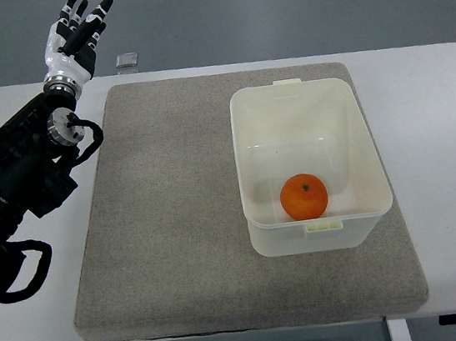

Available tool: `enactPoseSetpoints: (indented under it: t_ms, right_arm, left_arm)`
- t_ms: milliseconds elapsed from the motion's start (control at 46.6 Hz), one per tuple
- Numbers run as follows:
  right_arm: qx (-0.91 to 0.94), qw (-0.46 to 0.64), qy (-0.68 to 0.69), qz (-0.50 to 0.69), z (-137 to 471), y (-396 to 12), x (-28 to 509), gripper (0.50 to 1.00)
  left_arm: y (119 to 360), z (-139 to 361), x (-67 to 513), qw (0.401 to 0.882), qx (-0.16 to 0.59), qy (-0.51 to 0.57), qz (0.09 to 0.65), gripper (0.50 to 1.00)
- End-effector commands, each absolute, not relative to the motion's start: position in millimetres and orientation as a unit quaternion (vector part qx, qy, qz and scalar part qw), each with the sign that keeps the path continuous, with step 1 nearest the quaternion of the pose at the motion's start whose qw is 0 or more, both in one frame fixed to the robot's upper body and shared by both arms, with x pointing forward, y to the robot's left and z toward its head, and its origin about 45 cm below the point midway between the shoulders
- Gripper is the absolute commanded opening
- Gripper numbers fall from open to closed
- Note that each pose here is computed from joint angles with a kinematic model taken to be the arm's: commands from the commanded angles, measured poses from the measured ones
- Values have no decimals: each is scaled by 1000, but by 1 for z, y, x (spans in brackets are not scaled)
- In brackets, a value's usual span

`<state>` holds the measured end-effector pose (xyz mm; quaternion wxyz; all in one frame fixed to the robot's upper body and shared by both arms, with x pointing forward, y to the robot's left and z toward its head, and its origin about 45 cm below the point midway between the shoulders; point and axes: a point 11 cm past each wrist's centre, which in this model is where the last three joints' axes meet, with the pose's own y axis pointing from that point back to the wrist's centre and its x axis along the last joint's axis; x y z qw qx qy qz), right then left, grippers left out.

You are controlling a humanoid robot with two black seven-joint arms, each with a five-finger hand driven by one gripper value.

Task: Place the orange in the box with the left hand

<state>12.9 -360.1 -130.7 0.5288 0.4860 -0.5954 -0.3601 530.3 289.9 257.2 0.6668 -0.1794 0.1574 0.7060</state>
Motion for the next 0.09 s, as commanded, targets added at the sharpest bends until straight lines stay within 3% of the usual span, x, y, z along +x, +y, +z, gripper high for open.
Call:
enactPoseSetpoints:
  t_ms: [0, 64]
  right_arm:
    - [486, 529, -595, -360, -131, -360, 13, 926]
    - [485, 528, -597, -361, -131, -360, 13, 926]
  left_arm:
    - [290, 256, 530, 666, -178, 158, 707, 992]
    - [291, 254, 529, 666, -177, 158, 707, 994]
